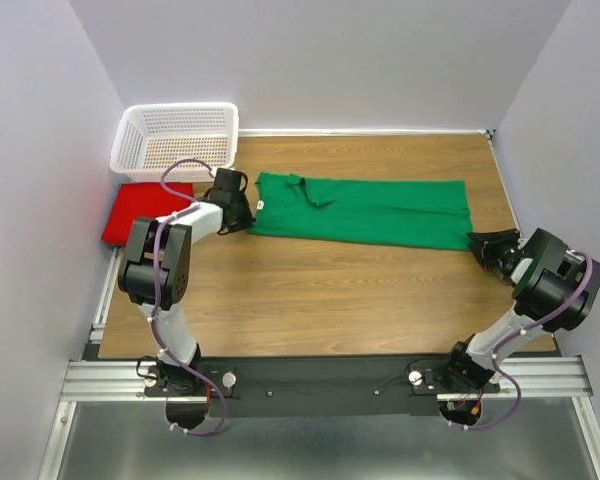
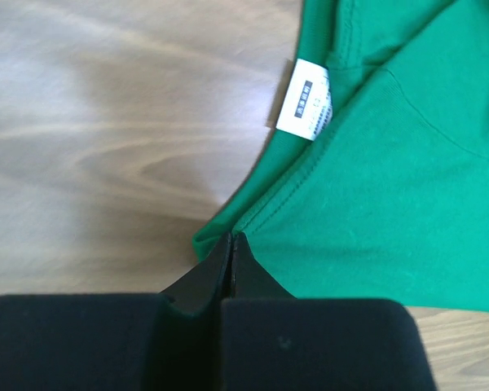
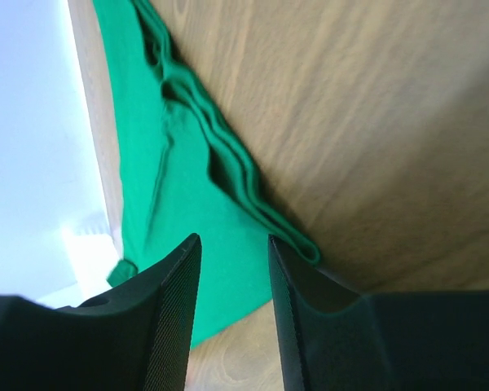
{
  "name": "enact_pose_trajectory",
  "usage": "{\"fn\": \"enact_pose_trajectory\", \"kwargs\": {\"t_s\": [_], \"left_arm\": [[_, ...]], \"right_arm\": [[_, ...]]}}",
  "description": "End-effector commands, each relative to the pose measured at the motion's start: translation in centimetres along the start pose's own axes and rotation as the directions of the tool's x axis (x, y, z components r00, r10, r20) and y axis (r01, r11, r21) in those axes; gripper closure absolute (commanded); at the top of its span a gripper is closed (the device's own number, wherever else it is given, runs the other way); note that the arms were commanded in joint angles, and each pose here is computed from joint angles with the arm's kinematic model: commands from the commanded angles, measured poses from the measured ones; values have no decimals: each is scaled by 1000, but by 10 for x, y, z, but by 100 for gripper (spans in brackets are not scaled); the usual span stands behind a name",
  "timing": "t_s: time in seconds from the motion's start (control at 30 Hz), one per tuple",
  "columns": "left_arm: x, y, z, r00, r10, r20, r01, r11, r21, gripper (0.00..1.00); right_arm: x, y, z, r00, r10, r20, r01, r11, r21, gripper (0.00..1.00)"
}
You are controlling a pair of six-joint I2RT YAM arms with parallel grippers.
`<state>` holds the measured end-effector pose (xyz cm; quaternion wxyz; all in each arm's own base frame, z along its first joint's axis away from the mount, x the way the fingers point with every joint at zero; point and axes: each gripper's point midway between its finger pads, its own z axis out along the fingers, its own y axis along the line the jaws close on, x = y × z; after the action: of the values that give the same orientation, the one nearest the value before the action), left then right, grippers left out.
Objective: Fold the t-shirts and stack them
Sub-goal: Fold the tshirt
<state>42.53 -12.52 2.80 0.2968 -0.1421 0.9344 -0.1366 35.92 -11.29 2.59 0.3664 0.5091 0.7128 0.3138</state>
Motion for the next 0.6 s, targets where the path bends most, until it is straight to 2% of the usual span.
{"fn": "enact_pose_trajectory", "kwargs": {"t_s": [0.0,0.1,0.13,0.4,0.47,0.57], "left_arm": [[28,47,-15,998,23,-62,-31,990,-137,100],[46,52,-25,996,20,-91,-31,991,-131,100],[64,60,-28,992,11,-124,-28,990,-138,100],[97,64,-60,986,4,-164,-19,996,-90,100],[101,63,-66,985,6,-171,-19,997,-74,100],[118,64,-74,978,4,-210,-15,999,-53,95]], "right_arm": [[9,-50,-5,998,63,4,-63,986,154,54],[14,-54,-11,999,47,-13,-44,982,183,54],[16,-55,-13,999,35,-20,-31,982,187,54],[40,-46,-39,998,31,-50,-21,984,179,55],[44,-30,-46,998,-20,-52,26,991,130,55],[58,-15,-53,992,-96,-83,104,989,105,54]]}}
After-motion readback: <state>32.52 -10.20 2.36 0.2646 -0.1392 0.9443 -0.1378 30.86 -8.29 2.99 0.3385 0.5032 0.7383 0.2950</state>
